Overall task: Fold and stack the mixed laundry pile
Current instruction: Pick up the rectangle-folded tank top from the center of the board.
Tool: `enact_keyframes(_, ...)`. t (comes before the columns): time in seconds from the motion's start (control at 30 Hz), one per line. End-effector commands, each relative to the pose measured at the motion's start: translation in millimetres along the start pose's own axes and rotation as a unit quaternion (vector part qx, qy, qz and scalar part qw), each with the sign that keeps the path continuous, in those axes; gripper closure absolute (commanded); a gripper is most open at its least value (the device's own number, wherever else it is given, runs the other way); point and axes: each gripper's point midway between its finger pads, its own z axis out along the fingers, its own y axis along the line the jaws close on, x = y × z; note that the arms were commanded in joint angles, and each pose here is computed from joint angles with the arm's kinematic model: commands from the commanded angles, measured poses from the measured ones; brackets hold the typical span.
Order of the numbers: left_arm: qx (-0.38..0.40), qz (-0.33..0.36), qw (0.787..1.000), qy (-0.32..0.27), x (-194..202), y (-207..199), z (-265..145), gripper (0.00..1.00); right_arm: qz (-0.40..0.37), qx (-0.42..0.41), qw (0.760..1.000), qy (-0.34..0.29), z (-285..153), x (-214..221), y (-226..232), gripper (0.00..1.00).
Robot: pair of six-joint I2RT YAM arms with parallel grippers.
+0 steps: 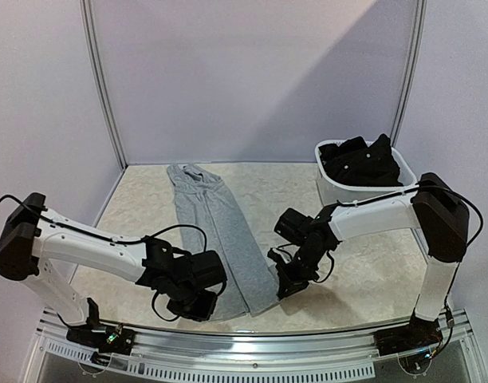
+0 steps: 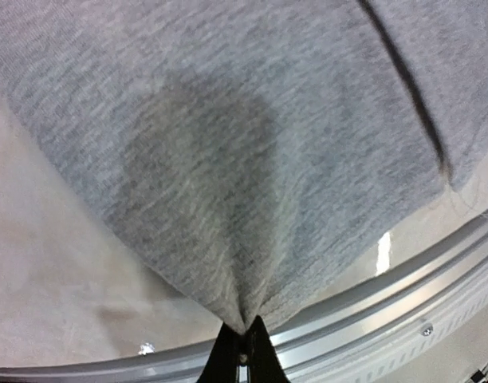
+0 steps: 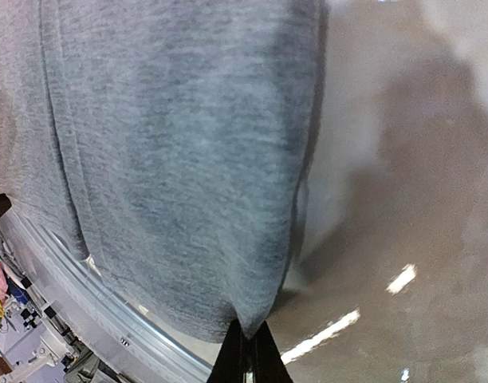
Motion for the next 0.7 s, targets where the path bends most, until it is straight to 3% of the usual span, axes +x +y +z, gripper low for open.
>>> enact_keyframes(0.0,0.004,0.006,1.0,-0.012,20,-7,-22,0.99,0.008,0.029,1.0,0.001,-11,23,12,1.0)
enact_keyframes(0.4,0.03,0.02,0.999,-0.026,63,-24,-62,0.99,0.037,0.058,0.997,-0.043,-58,62,41,1.0)
enact_keyframes(0.67,0.041,-0.001,0.997,-0.064,48,-14,-93,0.98,0.041,0.072,0.994,-0.07,-79,50,54,1.0)
